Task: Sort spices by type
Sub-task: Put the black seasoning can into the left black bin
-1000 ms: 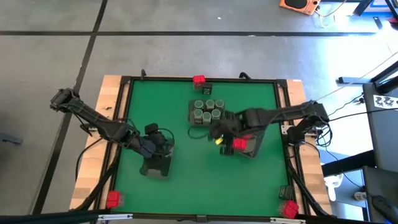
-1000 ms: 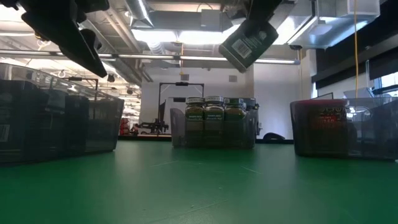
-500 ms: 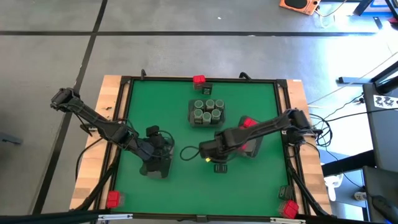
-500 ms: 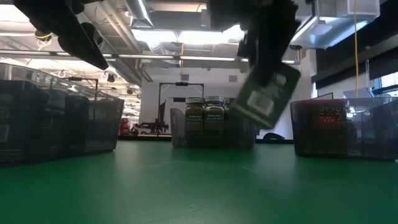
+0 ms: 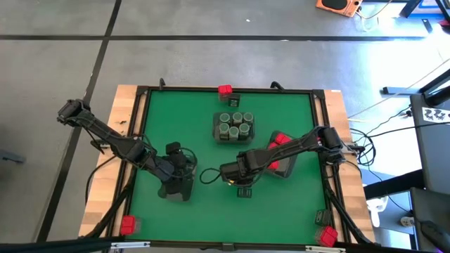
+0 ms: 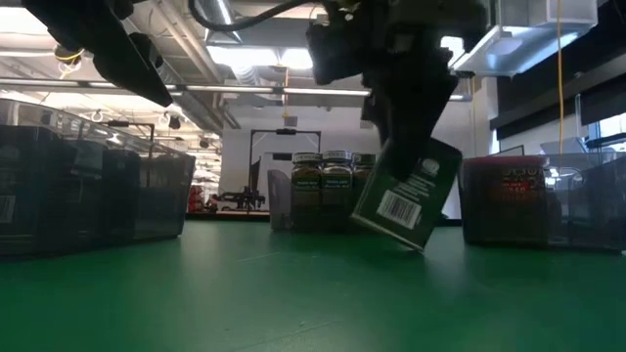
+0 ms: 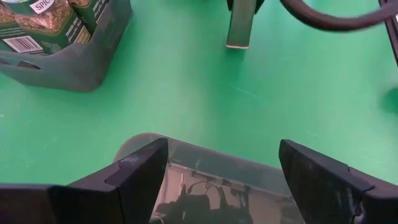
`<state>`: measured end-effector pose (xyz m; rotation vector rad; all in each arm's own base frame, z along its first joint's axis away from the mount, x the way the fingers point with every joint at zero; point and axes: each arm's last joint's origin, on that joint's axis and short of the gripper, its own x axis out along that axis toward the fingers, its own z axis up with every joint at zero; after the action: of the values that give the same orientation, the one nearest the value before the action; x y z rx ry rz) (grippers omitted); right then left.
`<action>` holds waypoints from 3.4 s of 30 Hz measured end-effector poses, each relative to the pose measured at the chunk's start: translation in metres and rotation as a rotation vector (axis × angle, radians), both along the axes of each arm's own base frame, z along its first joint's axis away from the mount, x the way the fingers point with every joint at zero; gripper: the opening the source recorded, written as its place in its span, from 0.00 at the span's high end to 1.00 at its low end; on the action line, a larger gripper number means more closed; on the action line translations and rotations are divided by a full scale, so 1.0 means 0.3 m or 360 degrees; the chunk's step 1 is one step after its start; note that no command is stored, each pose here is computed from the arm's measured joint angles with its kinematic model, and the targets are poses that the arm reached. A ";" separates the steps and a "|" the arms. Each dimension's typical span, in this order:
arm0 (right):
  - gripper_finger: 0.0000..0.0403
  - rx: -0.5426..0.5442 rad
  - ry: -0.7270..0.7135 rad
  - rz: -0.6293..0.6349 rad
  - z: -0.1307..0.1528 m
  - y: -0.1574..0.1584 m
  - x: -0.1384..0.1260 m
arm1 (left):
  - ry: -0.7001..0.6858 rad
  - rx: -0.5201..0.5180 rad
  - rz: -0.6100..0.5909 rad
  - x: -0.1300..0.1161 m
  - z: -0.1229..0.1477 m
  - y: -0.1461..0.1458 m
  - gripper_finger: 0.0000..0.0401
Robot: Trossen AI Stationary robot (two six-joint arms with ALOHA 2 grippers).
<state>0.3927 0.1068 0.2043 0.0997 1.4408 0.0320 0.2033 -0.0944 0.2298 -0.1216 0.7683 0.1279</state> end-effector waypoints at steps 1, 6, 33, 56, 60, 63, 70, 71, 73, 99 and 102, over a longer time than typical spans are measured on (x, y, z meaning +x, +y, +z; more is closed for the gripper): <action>0.65 -0.0002 -0.0012 -0.0001 -0.002 0.000 0.003 | -0.0001 0.0000 0.0000 0.000 0.000 0.000 0.24; 0.59 0.0025 -0.0109 -0.0001 0.000 0.006 0.023 | -0.0032 0.0002 -0.0023 0.005 0.005 -0.003 0.24; 0.25 -0.0363 -0.0244 0.0254 0.201 0.166 -0.171 | -0.0174 0.0043 -0.0150 0.243 -0.120 -0.013 0.24; 0.27 -0.0264 -0.0594 -0.0081 -0.012 0.260 -0.493 | -0.0151 0.0074 -0.0262 0.614 -0.136 -0.015 0.24; 0.27 -0.0250 -0.0603 -0.0127 -0.036 0.268 -0.510 | -0.0121 0.0073 -0.0251 0.652 -0.174 -0.014 0.24; 0.27 -0.0241 -0.0610 -0.0121 -0.042 0.272 -0.516 | -0.0087 0.0073 -0.0250 0.665 -0.209 -0.016 0.24; 0.27 -0.0246 -0.0611 -0.0107 -0.043 0.275 -0.518 | -0.0069 0.0051 -0.0227 0.679 -0.254 -0.020 0.34; 0.27 -0.0257 -0.0616 -0.0102 -0.043 0.274 -0.518 | -0.0073 0.0050 -0.0226 0.679 -0.254 -0.020 0.37; 0.27 -0.0278 -0.0627 -0.0086 -0.042 0.273 -0.517 | -0.0078 0.0046 -0.0224 0.680 -0.253 -0.020 0.43; 0.27 -0.0263 -0.0627 -0.0079 -0.042 0.274 -0.515 | -0.0123 0.0118 -0.0174 0.595 -0.092 -0.074 0.70; 0.27 -0.0262 -0.0629 -0.0080 -0.042 0.275 -0.515 | -0.0124 0.0140 -0.0152 0.558 -0.038 -0.084 0.69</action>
<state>0.2383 0.1892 0.1917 -0.0069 1.0410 -0.1031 0.3706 -0.1197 0.2185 -0.0062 0.6886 0.0654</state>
